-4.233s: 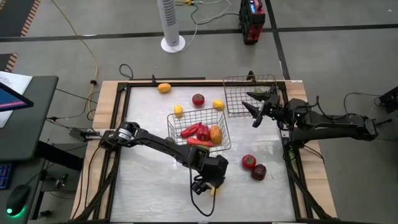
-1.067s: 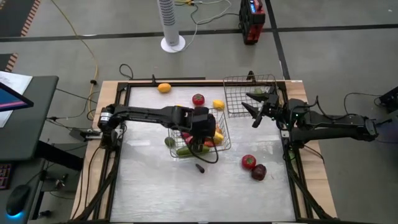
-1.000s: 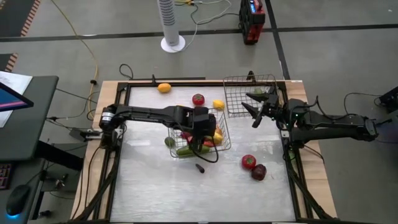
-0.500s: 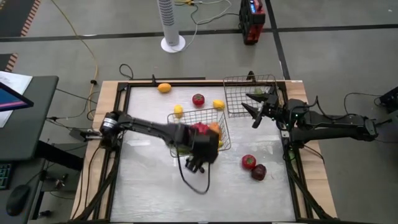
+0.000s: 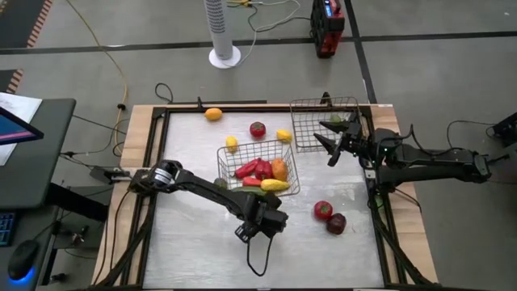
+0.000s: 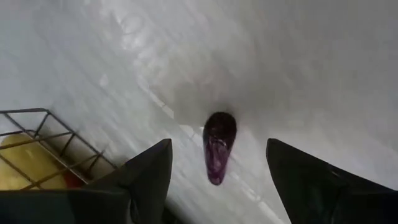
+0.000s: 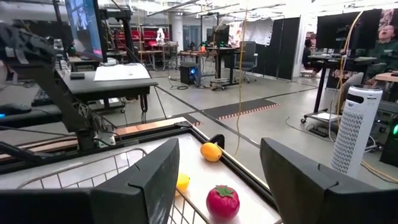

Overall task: Sort produce into baskets
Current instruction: Put the violet eggplant into the left wire basket

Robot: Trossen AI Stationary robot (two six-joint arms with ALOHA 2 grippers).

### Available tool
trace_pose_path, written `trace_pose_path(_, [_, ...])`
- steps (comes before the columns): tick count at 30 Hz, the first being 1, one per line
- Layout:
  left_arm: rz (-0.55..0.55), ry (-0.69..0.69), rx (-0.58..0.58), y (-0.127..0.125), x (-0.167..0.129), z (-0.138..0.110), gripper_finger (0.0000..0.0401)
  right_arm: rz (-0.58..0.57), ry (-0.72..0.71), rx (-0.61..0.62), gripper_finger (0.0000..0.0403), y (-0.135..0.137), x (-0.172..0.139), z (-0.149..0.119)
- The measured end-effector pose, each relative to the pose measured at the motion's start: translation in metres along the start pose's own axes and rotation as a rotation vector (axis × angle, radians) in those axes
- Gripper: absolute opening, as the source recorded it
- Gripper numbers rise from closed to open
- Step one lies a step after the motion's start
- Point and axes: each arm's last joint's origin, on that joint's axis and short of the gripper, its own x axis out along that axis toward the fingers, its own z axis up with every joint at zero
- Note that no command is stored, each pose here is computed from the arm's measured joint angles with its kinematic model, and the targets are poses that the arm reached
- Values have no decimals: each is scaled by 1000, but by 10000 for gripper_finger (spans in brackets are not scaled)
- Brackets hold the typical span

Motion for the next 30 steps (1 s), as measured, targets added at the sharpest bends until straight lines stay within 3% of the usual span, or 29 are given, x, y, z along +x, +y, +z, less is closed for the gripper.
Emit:
trace_pose_path(10, [37, 38, -18, 0, 6, 0, 235, -1, 4, -4, 253, 0, 0, 0])
trace_pose_path(21, [79, -14, 28, -11, -21, 13, 209, -6, 4, -2, 253, -1, 0, 0])
trace_pose_path(30, [13, -55, 22, -18, 8, 9, 208, -6, 4, -1, 253, -1, 0, 0])
